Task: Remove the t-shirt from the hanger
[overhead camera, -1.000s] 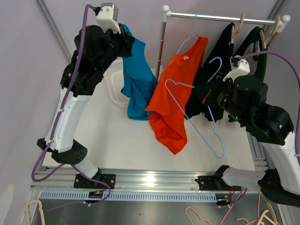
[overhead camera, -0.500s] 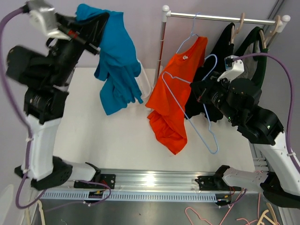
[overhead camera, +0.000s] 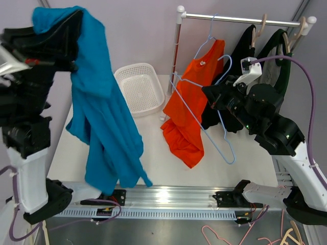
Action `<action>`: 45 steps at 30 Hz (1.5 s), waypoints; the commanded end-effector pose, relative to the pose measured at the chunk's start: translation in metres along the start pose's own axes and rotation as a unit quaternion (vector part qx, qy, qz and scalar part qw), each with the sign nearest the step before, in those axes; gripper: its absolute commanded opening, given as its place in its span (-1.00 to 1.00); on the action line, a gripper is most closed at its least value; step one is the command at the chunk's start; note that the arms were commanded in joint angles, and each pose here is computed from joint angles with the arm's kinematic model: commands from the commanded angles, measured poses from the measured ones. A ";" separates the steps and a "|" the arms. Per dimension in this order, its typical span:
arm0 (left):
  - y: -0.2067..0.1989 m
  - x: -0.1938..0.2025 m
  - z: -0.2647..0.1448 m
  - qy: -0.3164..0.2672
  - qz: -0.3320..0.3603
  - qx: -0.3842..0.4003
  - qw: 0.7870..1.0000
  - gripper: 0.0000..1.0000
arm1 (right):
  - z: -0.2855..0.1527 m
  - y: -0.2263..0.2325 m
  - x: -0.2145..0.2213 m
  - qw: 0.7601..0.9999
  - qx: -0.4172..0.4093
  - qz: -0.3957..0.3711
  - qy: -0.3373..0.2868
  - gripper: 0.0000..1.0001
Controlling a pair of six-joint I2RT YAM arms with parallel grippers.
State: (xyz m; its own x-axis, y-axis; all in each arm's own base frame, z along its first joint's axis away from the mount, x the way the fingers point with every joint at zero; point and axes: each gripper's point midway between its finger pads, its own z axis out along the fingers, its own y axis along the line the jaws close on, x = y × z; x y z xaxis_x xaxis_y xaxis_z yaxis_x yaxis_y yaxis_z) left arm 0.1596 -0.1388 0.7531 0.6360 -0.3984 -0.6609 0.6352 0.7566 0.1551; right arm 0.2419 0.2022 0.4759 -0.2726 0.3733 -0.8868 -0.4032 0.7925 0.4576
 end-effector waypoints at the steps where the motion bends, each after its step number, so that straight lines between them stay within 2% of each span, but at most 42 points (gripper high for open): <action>1: 0.021 0.074 0.027 0.059 0.012 -0.021 0.998 -0.99 | -0.003 0.011 -0.021 0.999 -0.019 0.001 -0.036 -1.00; 2: 0.028 0.090 0.032 0.069 0.012 -0.026 0.997 -0.99 | -0.004 0.011 -0.023 0.999 -0.018 0.000 -0.038 -1.00; 5: 0.037 0.104 0.040 0.076 0.008 -0.029 0.997 -0.99 | -0.003 0.011 -0.023 0.999 -0.017 -0.004 -0.036 -1.00; 6: 0.043 0.126 0.046 0.091 0.003 -0.031 0.995 -0.99 | -0.002 0.011 -0.024 0.999 -0.016 -0.006 -0.036 -1.00; 8: 0.049 0.123 0.052 0.087 0.005 -0.034 0.996 -0.99 | -0.001 0.011 -0.024 0.999 -0.015 -0.007 -0.037 -1.00; 9: 0.056 0.141 0.056 0.100 0.003 -0.038 0.994 -0.99 | 0.000 0.010 -0.025 0.999 -0.014 -0.010 -0.038 -1.00; 16: 0.091 0.169 0.057 0.115 0.002 -0.066 0.991 -0.99 | 0.001 0.019 -0.036 0.998 -0.028 -0.015 -0.049 -1.00; 18: 0.105 0.195 0.048 0.142 0.001 -0.087 0.986 -0.99 | 0.003 0.018 -0.039 0.998 -0.020 -0.015 -0.053 -1.00; 19: 0.108 0.194 0.047 0.131 -0.001 -0.092 0.987 -0.99 | 0.003 0.018 -0.041 0.998 -0.018 -0.016 -0.056 -1.00; 20: 0.114 0.218 0.033 0.157 -0.010 -0.102 0.982 -0.99 | 0.006 0.018 -0.042 0.998 -0.013 -0.019 -0.055 -1.00; 23: 0.116 0.205 0.029 0.136 -0.009 -0.105 0.985 -0.99 | 0.010 0.015 -0.047 0.998 0.003 -0.027 -0.058 -1.00; 25: 0.121 0.217 0.023 0.150 -0.012 -0.115 0.982 -0.99 | 0.020 0.011 -0.049 0.997 0.022 -0.033 -0.064 -1.00; 27: 0.129 0.241 0.016 0.176 -0.018 -0.131 0.975 -0.99 | 0.025 0.010 -0.061 0.995 0.039 -0.045 -0.081 -1.00; 28: 0.137 0.264 0.005 0.194 -0.026 -0.155 0.968 -0.99 | 0.041 0.006 -0.055 0.994 0.058 -0.058 -0.071 -1.00; 30: 0.149 0.279 -0.007 0.199 -0.030 -0.187 0.962 -0.99 | 0.046 0.006 -0.074 0.990 0.079 -0.066 -0.093 -1.00; 31: 0.159 0.319 -0.030 0.226 -0.047 -0.220 0.948 -0.99 | 0.063 0.006 -0.066 0.990 0.090 -0.074 -0.081 -1.00; 33: 0.185 0.357 -0.052 0.253 -0.057 -0.274 0.926 -0.99 | 0.073 0.007 -0.068 0.988 0.104 -0.077 -0.081 -1.00; 35: 0.206 0.398 -0.082 0.309 -0.078 -0.331 0.888 -0.99 | 0.089 0.004 -0.070 0.984 0.140 -0.082 -0.080 -1.00; 36: 0.213 0.409 -0.086 0.325 -0.082 -0.346 0.876 -0.99 | 0.093 0.002 -0.069 0.981 0.155 -0.083 -0.079 -1.00; 37: 0.217 0.449 -0.106 0.373 -0.098 -0.366 0.847 -0.99 | 0.088 0.006 -0.076 0.980 0.163 -0.080 -0.083 -1.00; 39: 0.215 0.483 -0.124 0.420 -0.116 -0.370 0.820 -0.99 | 0.104 0.000 -0.061 0.972 0.204 -0.090 -0.072 -1.00; 40: 0.215 0.521 -0.143 0.454 -0.134 -0.376 0.797 -0.99 | 0.103 -0.004 -0.057 0.969 0.218 -0.096 -0.065 -1.00; 41: 0.217 0.524 -0.135 0.453 -0.140 -0.374 0.797 -0.99 | 0.103 -0.006 -0.057 0.967 0.228 -0.094 -0.068 -1.00; 42: 0.210 0.561 -0.160 0.496 -0.163 -0.374 0.766 -0.99 | 0.101 -0.012 -0.056 0.962 0.246 -0.095 -0.069 -1.00; 43: 0.208 0.556 -0.154 0.497 -0.167 -0.369 0.767 -0.99 | 0.097 -0.015 -0.058 0.960 0.254 -0.091 -0.073 -1.00; 45: 0.202 0.580 -0.155 0.516 -0.193 -0.350 0.758 -0.99 | 0.089 -0.022 -0.059 0.956 0.268 -0.095 -0.073 -1.00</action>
State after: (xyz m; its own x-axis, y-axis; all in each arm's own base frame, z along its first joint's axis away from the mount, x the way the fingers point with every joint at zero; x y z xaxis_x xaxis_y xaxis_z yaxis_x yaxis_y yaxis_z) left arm 0.5936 -0.1228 0.2864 -0.3724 -0.2802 -0.8848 0.0522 0.9455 -0.3214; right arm 0.3577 0.2456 0.4936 -0.1582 0.1931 -0.9683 -0.0423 0.9785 0.2021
